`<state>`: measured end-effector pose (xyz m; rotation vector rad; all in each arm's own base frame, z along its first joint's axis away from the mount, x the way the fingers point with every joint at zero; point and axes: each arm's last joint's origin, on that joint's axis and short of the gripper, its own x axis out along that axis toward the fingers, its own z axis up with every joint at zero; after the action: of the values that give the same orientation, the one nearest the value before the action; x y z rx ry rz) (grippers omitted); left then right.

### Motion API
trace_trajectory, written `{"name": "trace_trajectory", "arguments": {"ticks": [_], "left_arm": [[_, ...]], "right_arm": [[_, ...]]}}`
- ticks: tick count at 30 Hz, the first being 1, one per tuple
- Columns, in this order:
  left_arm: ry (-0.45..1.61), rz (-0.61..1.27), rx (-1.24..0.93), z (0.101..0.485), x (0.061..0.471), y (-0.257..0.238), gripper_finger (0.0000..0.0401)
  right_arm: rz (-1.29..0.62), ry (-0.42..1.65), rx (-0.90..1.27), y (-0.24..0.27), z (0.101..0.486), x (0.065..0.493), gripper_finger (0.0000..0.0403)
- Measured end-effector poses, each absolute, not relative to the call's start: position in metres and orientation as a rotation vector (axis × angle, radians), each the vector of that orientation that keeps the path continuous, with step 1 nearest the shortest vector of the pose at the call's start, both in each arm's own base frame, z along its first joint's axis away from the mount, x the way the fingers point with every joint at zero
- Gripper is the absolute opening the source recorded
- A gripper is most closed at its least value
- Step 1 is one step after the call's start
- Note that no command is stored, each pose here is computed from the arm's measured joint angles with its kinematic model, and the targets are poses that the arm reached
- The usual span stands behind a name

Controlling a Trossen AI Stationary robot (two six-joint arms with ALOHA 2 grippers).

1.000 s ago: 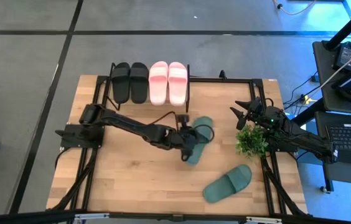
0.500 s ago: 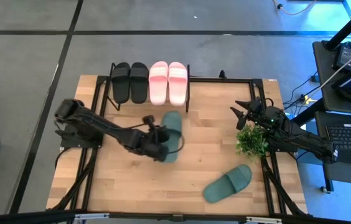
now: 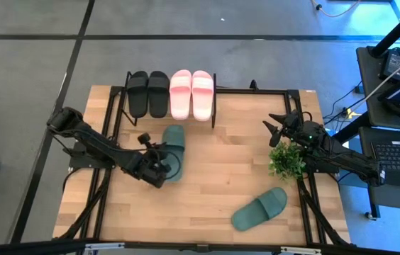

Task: Pick and place slides into the shelf
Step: Put the left green slide under the shelf

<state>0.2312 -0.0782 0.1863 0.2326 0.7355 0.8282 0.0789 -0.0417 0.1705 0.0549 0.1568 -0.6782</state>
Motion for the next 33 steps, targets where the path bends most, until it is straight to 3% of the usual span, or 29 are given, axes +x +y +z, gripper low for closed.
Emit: {"name": "trace_trajectory", "arguments": {"ticks": [13, 27, 33], "left_arm": [[0.808, 0.946, 0.183, 0.139, 0.176, -0.049, 0.0001], [0.914, 1.056, 0.176, 0.116, 0.153, -0.023, 0.0001], [0.915, 1.057, 0.172, 0.117, 0.154, -0.024, 0.0034]], "right_arm": [[-0.678, 0.159, 0.053, -0.042, 0.17, 0.079, 0.0206], [-0.678, 0.159, 0.053, -0.042, 0.17, 0.079, 0.0206], [-0.678, 0.159, 0.053, -0.042, 0.17, 0.079, 0.0206]]}}
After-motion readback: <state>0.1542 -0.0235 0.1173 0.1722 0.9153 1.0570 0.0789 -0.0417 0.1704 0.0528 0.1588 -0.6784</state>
